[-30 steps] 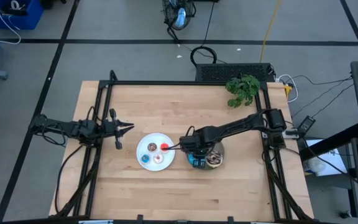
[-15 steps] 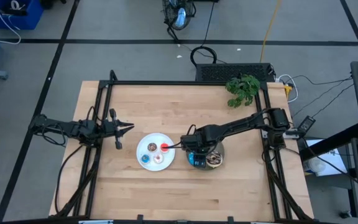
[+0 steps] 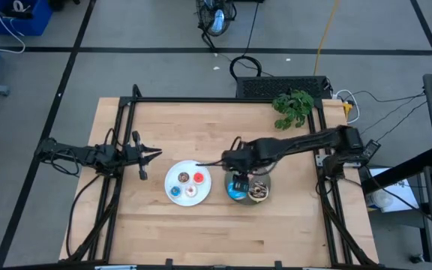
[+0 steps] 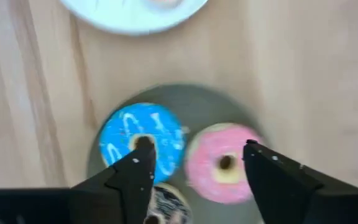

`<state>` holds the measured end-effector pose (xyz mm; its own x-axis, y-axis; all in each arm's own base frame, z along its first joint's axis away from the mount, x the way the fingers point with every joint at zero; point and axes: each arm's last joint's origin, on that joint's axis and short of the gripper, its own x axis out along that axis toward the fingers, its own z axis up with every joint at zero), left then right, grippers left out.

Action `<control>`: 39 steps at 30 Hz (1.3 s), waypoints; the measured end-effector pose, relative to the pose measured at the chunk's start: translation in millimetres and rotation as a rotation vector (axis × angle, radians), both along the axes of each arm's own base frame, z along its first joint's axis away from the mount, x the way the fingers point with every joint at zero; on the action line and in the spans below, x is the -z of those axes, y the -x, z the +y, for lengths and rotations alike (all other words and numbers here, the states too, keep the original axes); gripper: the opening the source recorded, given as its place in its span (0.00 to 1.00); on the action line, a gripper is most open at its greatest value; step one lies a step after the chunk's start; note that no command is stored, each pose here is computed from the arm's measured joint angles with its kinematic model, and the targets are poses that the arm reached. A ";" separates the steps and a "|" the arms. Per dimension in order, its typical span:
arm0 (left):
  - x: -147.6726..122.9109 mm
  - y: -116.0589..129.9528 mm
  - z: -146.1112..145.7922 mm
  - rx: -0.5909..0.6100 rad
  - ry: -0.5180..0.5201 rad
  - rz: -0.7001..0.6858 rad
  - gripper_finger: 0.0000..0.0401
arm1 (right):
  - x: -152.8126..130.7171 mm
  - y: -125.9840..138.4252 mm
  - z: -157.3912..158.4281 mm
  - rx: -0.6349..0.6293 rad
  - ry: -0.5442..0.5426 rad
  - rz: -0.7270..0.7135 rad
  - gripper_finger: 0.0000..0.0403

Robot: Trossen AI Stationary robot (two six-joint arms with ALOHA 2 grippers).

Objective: Pick & Place donuts
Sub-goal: Return to Home Position

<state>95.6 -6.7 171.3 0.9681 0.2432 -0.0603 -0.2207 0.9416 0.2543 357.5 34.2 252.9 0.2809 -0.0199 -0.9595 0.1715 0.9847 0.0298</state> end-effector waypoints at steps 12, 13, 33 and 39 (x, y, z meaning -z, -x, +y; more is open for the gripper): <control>-0.2 0.3 1.0 -0.032 -0.064 0.015 0.10 | -78.5 82.4 32.3 -0.117 0.187 -0.462 0.07; -0.3 0.2 1.0 -0.031 -0.061 0.012 0.10 | -76.8 89.9 34.9 -0.142 0.166 -0.525 0.04; -8.3 -0.8 -2.4 0.083 -0.083 -0.071 0.01 | 36.8 221.0 -3.6 -0.082 0.142 -1.092 0.00; -9.5 -0.8 -2.5 0.087 -0.077 -0.084 0.04 | 70.5 237.7 -11.7 -0.090 0.105 -1.164 0.00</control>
<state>96.3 -9.2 180.7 0.9865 0.1594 0.0379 -0.1632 0.9364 0.3106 119.8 22.6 182.4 0.9929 -0.0187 -0.1172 0.0236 0.9989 0.0409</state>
